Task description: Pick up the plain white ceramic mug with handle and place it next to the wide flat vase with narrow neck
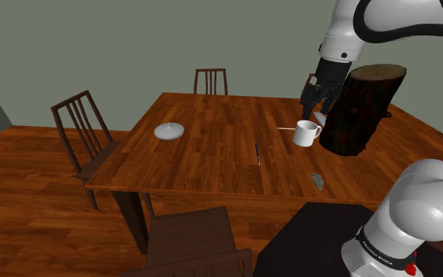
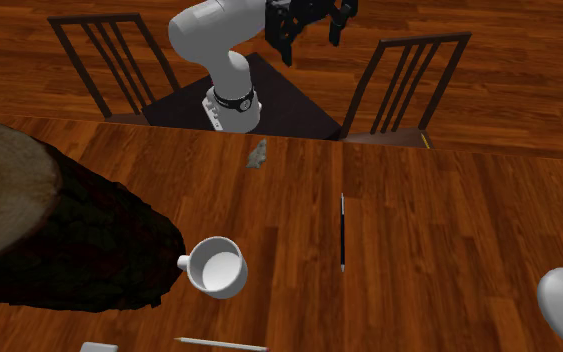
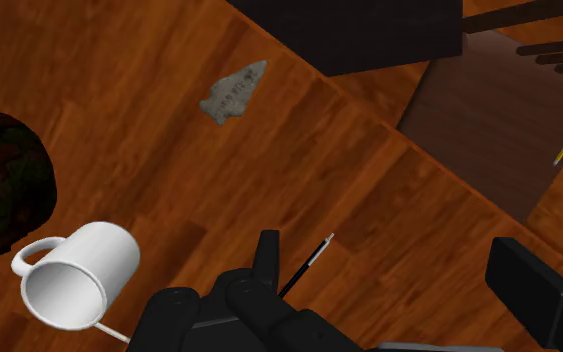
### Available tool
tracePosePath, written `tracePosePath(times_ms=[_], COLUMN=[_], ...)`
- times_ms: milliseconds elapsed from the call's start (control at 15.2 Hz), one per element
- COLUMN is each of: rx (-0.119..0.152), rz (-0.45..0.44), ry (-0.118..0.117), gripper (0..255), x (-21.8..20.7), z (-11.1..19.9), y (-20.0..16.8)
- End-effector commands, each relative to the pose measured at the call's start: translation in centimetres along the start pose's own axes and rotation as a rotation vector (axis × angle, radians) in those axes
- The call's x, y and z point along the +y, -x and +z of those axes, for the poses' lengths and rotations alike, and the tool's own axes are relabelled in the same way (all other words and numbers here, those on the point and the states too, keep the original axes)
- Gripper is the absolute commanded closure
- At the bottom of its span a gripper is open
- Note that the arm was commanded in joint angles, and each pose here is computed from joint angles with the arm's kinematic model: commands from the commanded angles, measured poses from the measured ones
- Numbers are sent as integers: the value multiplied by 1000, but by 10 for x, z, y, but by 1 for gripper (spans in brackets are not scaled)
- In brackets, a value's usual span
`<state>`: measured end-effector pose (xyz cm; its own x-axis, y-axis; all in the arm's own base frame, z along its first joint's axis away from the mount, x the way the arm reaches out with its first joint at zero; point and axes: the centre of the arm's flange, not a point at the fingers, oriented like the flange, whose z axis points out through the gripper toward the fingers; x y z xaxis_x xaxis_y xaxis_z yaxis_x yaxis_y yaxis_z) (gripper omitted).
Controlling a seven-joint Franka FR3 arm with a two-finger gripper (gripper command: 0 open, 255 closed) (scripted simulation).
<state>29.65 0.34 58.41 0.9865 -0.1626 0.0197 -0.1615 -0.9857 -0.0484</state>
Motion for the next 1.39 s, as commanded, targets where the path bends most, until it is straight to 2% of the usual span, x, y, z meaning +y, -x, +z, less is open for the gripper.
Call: tracePosePath(times_ms=[0,1320], rx=[0,10], rz=[0,-25], ry=[0,41], gripper=[0,0], x=[0,179], z=[0,138], y=[0,-126])
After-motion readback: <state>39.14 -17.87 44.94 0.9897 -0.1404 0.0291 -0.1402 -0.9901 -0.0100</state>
